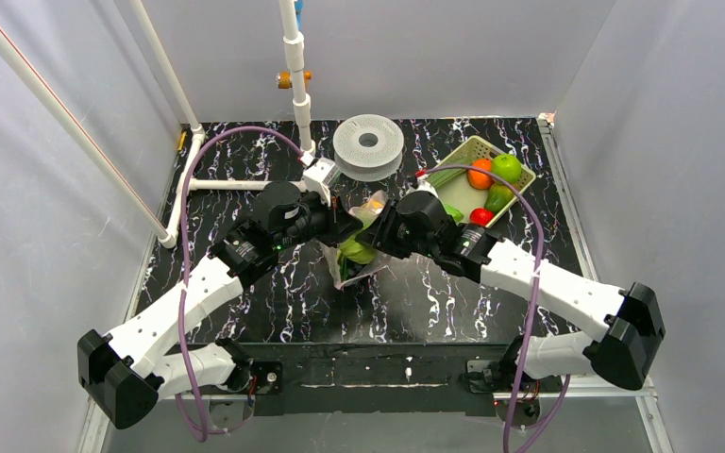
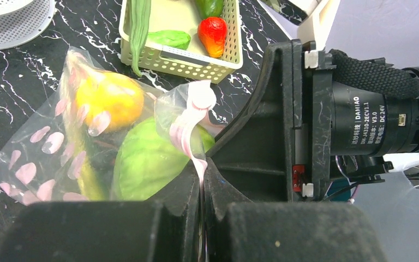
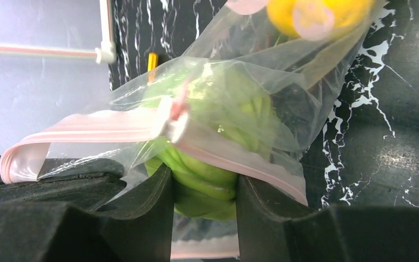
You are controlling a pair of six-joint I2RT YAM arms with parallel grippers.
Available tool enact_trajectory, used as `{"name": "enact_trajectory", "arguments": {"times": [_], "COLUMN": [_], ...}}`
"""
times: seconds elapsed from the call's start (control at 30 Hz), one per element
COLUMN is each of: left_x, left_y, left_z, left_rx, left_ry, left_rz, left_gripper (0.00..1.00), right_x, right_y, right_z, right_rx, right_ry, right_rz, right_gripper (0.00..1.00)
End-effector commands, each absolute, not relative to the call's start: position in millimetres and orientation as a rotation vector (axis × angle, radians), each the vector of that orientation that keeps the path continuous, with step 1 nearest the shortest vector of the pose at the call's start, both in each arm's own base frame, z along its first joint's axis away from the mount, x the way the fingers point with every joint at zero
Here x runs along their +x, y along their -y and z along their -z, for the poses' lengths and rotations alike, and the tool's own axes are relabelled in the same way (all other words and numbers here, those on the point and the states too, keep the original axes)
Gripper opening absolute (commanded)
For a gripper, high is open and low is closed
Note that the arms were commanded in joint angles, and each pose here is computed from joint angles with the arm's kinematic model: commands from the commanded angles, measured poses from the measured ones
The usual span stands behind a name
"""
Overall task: Place the food in the zip-top bag and seal the zipper
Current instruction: Place the fake vegetable in the zipper food storage bag.
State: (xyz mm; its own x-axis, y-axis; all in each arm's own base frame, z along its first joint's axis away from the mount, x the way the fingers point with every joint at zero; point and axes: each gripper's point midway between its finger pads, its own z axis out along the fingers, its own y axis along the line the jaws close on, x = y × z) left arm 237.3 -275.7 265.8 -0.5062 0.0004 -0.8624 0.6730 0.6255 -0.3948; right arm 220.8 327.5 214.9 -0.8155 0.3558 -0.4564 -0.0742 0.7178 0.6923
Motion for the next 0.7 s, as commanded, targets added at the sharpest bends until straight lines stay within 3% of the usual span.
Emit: {"name": "enact_trajectory", "arguments": {"times": [0.0, 0.17, 0.33, 0.5, 0.67], "left_x": [226.9, 226.3, 231.1, 229.1, 225.2], "left_y": [278.8, 281.9, 274.6, 271.8, 279.6], "left_z": [-304.3, -302.3, -300.1, -305.5, -303.2], "left_rx": [0.551, 0.563, 0.566, 0.575, 0.584], "left_ry": [-1.807, -1.818, -1.826, -1.806, -1.817], "left_rz": [1.001, 1.014, 0.944, 0.938, 0.995], "left_gripper": [0.00, 0.00, 0.00, 0.00, 0.00], "right_x": [249.6, 254.9, 271.8, 287.0, 294.2], "right_y": [-292.3, -311.0, -316.4, -322.8, -332.4], "right_z": [-227.3, -246.9, -255.3, -274.1, -256.4], "right_rx": [0.492, 0.569, 0.692, 0.411, 0.156], "right_ry": [-2.142, -2.000, -1.943, -1.899, -1.940], "right_rz": [-0.895, -1.134, -1.148, -0.986, -0.792], "right_gripper": [0.23, 0.21, 0.18, 0.20, 0.21]}}
